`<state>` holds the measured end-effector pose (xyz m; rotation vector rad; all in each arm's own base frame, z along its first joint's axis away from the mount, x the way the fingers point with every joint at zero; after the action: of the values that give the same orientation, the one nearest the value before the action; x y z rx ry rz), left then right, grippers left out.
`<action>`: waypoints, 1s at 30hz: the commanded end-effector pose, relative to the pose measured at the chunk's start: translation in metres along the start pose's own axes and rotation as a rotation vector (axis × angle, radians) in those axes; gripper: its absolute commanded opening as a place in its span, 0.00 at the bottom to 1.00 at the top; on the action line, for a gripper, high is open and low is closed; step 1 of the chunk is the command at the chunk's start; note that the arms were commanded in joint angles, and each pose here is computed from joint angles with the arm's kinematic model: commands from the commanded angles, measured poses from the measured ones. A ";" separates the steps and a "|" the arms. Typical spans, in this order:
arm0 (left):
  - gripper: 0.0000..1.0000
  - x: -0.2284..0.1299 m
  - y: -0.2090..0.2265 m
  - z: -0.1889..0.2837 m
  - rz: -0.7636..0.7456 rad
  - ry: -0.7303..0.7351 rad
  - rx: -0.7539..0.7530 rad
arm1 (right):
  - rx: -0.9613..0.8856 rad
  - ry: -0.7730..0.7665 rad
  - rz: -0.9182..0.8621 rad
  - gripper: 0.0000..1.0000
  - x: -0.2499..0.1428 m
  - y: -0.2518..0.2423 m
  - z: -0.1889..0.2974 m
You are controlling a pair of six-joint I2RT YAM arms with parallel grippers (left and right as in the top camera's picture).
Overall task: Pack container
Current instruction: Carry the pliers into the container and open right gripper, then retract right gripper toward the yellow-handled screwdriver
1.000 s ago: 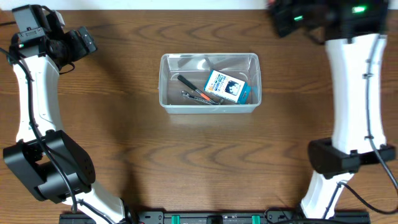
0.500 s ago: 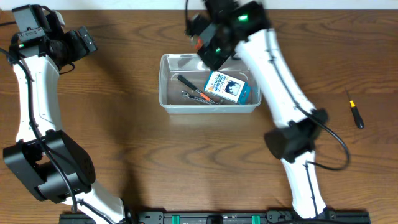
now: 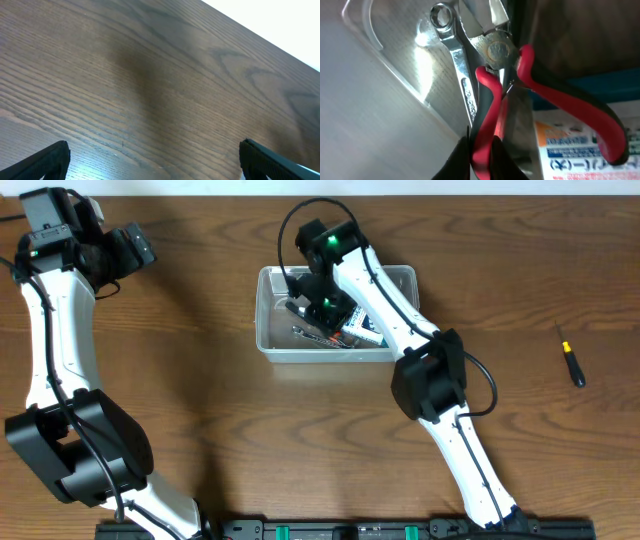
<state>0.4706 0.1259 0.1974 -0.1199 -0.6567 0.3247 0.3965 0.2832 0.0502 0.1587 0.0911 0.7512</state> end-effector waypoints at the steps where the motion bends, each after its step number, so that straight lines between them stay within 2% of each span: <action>1: 0.98 0.008 -0.004 0.010 -0.001 -0.028 -0.011 | 0.014 -0.041 0.057 0.15 0.005 0.011 0.013; 4: 0.98 0.008 -0.004 0.010 -0.001 -0.028 -0.011 | 0.001 -0.104 0.059 0.26 0.009 0.010 0.038; 7: 0.98 0.008 -0.004 0.010 -0.001 -0.028 -0.011 | -0.017 -0.180 0.057 0.43 0.009 0.006 0.071; 10: 0.98 0.008 -0.004 0.010 -0.002 -0.028 -0.011 | -0.056 -0.259 0.047 0.44 0.004 0.000 0.112; 13: 0.98 0.008 -0.004 0.010 -0.002 -0.028 -0.011 | -0.189 -0.308 -0.032 0.41 -0.018 -0.023 0.159; 17: 0.98 0.008 -0.004 0.010 -0.001 -0.028 -0.011 | -0.387 -0.380 -0.187 0.42 -0.070 -0.068 0.233; 21: 0.98 0.008 -0.004 0.010 -0.002 -0.028 -0.011 | -0.441 -0.464 -0.347 0.49 -0.127 -0.111 0.286; 27: 0.98 0.008 -0.004 0.010 -0.001 -0.028 -0.011 | -0.409 -0.499 -0.571 0.48 -0.215 -0.177 0.314; 29: 0.98 0.008 -0.004 0.010 -0.002 -0.028 -0.011 | -0.368 -0.525 -0.617 0.51 -0.235 -0.191 0.317; 30: 0.98 0.008 -0.004 0.010 -0.002 -0.028 -0.011 | -0.349 -0.537 -0.639 0.56 -0.243 -0.198 0.318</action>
<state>0.4706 0.1259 0.1974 -0.1199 -0.6567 0.3247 0.4004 -0.0483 0.3342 -0.0919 -0.4728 0.0721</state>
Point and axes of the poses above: each gripper's point midway between its finger pads, its own z axis back along the fingers, its own y axis along the line the jaws close on, x = y × z, the point moved 1 cm from there along z, back along the fingers, and after that the axes turned 7 degrees about -z, right-handed, at the moved point
